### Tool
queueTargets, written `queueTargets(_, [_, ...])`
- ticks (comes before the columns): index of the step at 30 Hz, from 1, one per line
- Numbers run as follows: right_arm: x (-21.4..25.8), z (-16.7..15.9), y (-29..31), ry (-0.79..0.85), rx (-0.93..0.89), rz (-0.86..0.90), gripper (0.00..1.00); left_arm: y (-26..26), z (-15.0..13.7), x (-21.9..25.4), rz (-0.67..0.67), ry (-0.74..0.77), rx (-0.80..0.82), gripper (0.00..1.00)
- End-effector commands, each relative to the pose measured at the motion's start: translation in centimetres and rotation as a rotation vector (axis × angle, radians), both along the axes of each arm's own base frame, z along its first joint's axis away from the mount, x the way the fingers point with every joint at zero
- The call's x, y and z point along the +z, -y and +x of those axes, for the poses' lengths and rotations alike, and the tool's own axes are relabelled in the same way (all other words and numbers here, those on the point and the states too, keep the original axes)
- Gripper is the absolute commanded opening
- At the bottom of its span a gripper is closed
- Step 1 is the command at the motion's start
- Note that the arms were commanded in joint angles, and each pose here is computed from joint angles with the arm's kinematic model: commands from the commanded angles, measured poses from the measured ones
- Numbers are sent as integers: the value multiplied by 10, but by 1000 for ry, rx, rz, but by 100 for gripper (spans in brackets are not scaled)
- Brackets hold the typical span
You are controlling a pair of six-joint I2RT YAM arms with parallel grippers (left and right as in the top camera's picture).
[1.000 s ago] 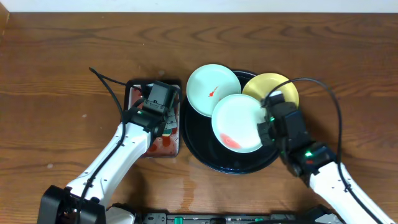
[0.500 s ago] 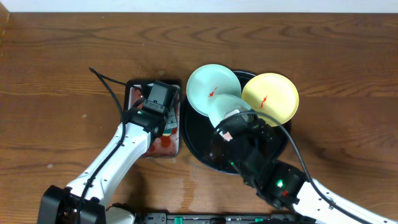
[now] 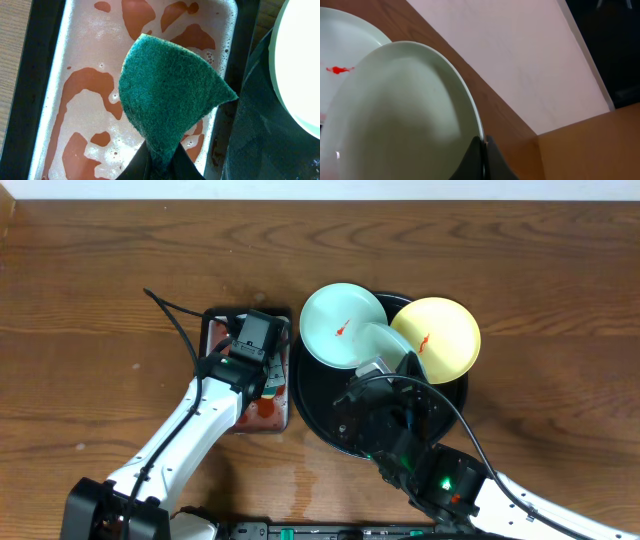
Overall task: Clean dirty plates on tray and stack at the side
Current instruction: 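Lift the cleaned white plate with the right gripper and move it right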
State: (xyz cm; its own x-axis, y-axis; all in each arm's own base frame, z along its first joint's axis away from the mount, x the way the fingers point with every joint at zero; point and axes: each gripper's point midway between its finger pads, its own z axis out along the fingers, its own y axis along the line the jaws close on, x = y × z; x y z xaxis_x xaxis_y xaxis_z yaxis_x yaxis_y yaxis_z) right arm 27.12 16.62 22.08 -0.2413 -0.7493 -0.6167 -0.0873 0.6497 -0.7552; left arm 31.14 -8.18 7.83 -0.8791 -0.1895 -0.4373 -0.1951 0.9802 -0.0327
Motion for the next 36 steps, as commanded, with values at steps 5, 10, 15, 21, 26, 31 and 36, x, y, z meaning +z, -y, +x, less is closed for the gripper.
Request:
queueTargets(5, [12,4,11,49,-81,141,1,-2,-2,-1,10,-1,-11,8])
queueTargets(10, [7,18,44,72,-226,276,1,-2,-2,-1,10,-1,-11,8])
queueTargets(15, [-13,35,72,14,-317,445,1,-2,-2,-1,10,-1,-10,8])
queueTargets(21, [-39,54,138,-32,-527,692,1,-2,-2,-1,10,-2,-11,8])
queueTargets(26, [-55,55,206,-39,-719,865,1,-2,-2,-1,10,-2,-11,8])
queueTargets(31, [-76,29,273,-2,-984,1024,1,-2,-2,-1,10,-1,-11,8])
queueTargets(36, [-91,9,312,17,-1126,1169,1,-2,-2,-1,10,-2,-11,8])
